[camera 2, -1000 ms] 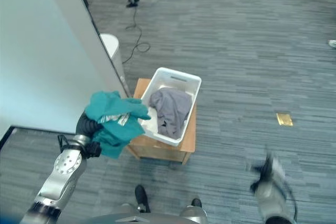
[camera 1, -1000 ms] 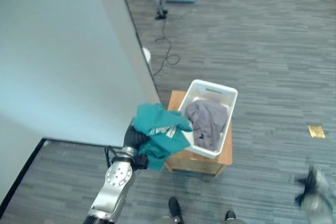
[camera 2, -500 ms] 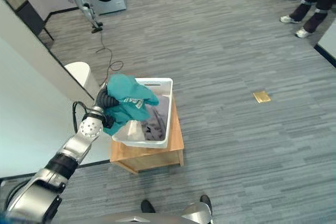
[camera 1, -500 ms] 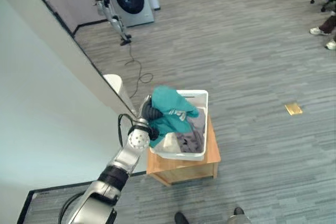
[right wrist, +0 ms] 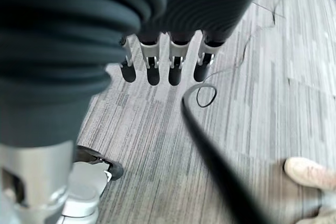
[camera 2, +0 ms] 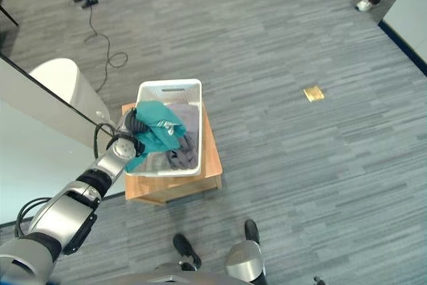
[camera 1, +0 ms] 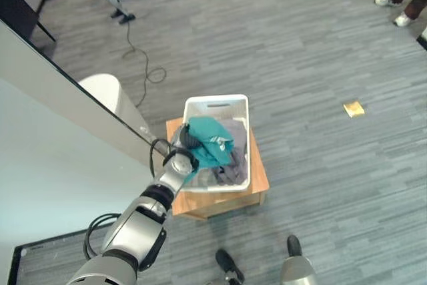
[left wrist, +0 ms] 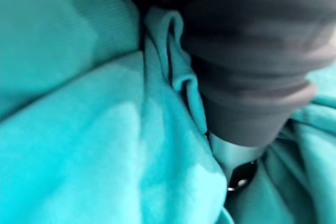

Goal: Pick up bed clothes into laundry basket.

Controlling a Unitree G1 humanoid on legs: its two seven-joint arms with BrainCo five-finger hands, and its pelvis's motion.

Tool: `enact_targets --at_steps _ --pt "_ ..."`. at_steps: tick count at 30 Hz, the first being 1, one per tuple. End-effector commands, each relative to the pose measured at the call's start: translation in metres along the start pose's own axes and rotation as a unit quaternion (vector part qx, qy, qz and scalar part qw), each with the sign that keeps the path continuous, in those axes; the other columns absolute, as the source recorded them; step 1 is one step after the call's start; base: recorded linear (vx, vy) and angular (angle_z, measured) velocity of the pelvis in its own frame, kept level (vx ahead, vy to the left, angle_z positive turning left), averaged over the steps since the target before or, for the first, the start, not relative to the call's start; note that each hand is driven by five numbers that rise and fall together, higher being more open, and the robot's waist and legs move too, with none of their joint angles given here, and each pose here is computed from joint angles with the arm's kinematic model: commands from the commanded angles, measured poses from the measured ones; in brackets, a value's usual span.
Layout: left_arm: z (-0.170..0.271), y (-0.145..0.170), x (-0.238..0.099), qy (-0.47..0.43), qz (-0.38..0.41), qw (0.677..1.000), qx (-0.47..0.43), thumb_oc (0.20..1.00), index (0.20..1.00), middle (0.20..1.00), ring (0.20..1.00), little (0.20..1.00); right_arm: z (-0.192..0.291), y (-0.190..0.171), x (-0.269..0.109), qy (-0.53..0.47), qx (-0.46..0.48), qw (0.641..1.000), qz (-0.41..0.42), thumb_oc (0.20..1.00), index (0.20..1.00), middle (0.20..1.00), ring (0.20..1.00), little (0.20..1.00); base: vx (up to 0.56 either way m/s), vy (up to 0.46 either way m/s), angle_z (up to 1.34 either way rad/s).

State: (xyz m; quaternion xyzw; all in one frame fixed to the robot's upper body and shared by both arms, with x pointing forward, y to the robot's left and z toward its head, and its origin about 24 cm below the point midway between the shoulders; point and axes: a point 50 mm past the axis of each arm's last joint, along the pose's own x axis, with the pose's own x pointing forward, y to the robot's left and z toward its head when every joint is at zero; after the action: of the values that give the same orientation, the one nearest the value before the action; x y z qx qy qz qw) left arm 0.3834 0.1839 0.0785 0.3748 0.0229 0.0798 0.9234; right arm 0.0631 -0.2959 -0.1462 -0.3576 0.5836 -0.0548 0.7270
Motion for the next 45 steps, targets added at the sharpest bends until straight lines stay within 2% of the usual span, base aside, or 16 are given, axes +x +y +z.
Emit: enact_targets --at_steps 1,2,3,4,8,15,19,23,25,27,28,30,33,39,43,45 --pt "0.031 0.068 0.028 -0.032 0.107 0.994 -0.013 0.2 0.2 0.2 0.2 0.2 -0.004 0.006 -0.002 0.009 0.008 1.0 0.002 1.0 1.0 1.0 1.0 1.0 -0.07 -0.012 -0.06" --pt "0.033 0.075 0.029 -0.033 0.114 0.993 -0.008 0.2 0.2 0.2 0.2 0.2 -0.002 0.007 -0.002 0.006 0.01 1.0 0.002 1.0 1.0 1.0 1.0 1.0 -0.07 -0.016 -0.08" --pt "0.035 0.079 0.03 -0.035 0.119 0.992 -0.011 0.304 0.304 0.304 0.304 0.304 -0.001 0.009 -0.002 0.004 0.014 1.0 0.004 1.0 1.0 1.0 1.0 1.0 -0.07 -0.023 -0.16" --pt "0.037 0.083 0.031 -0.035 0.126 0.991 -0.013 1.0 1.0 1.0 1.0 1.0 0.002 0.011 -0.002 0.001 0.02 1.0 0.007 1.0 1.0 1.0 1.0 1.0 -0.05 -0.013 -0.15" --pt "0.034 0.089 0.033 -0.022 0.135 0.991 -0.005 1.0 1.0 1.0 1.0 1.0 0.005 0.016 -0.004 -0.007 0.036 0.999 0.011 1.0 1.0 1.0 1.0 1.0 -0.01 -0.002 -0.07" --pt "0.042 0.059 0.029 -0.031 0.109 0.993 -0.01 1.0 1.0 1.0 1.0 1.0 0.045 0.0 0.0 -0.071 0.039 0.996 -0.036 1.0 1.0 1.0 1.0 1.0 0.04 -0.016 -0.01" --pt "0.071 0.04 -0.005 -0.141 0.123 0.955 -0.231 1.0 1.0 1.0 1.0 1.0 0.104 -0.061 -0.002 -0.173 0.076 0.972 -0.139 1.0 1.0 1.0 1.0 1.0 0.06 -0.07 0.16" --pt "0.045 0.036 -0.044 -0.169 0.101 0.93 -0.31 1.0 1.0 1.0 1.0 1.0 0.13 -0.108 -0.012 -0.227 0.106 0.947 -0.198 1.0 1.0 1.0 1.0 1.0 0.06 -0.034 0.06" --pt "0.009 0.042 -0.075 -0.155 0.092 0.914 -0.363 1.0 1.0 1.0 1.0 1.0 0.15 -0.166 -0.035 -0.298 0.117 0.908 -0.27 1.0 1.0 1.0 1.0 1.0 0.07 -0.04 0.27" --pt "-0.012 0.052 -0.095 -0.148 0.096 0.912 -0.37 1.0 1.0 1.0 1.0 1.0 0.163 -0.191 -0.055 -0.347 0.124 0.879 -0.304 1.0 1.0 1.0 1.0 1.0 0.02 -0.023 0.24" --pt "-0.036 0.066 -0.108 -0.116 0.124 0.918 -0.36 1.0 1.0 1.0 1.0 1.0 0.192 -0.222 -0.113 -0.457 0.133 0.807 -0.35 1.0 1.0 1.0 1.0 1.0 -0.07 0.02 0.32" --pt "-0.057 0.071 -0.13 -0.085 0.168 0.911 -0.368 1.0 1.0 1.0 1.0 1.0 0.16 -0.168 -0.118 -0.492 0.138 0.804 -0.305 1.0 1.0 1.0 1.0 1.0 -0.06 0.045 0.33" --pt "-0.086 0.062 -0.152 -0.02 0.187 0.907 -0.378 1.0 1.0 1.0 1.0 1.0 0.158 -0.128 -0.135 -0.54 0.161 0.786 -0.254 1.0 1.0 1.0 1.0 1.0 -0.09 -0.008 0.31" --pt "-0.099 0.047 -0.161 0.015 0.172 0.903 -0.394 1.0 1.0 1.0 1.0 1.0 0.188 -0.12 -0.161 -0.611 0.168 0.738 -0.231 1.0 1.0 1.0 1.0 1.0 -0.12 -0.152 0.93" --pt "-0.102 0.052 -0.166 0.014 0.172 0.904 -0.391 1.0 1.0 1.0 1.0 1.0 0.2 -0.117 -0.17 -0.638 0.159 0.723 -0.212 1.0 1.0 1.0 1.0 1.0 -0.17 -0.219 1.37" --pt "-0.102 0.057 -0.178 0.015 0.192 0.891 -0.411 1.0 1.0 1.0 1.0 1.0 0.214 -0.116 -0.186 -0.678 0.14 0.694 -0.196 1.0 1.0 1.0 1.0 1.0 -0.34 -0.311 1.09"
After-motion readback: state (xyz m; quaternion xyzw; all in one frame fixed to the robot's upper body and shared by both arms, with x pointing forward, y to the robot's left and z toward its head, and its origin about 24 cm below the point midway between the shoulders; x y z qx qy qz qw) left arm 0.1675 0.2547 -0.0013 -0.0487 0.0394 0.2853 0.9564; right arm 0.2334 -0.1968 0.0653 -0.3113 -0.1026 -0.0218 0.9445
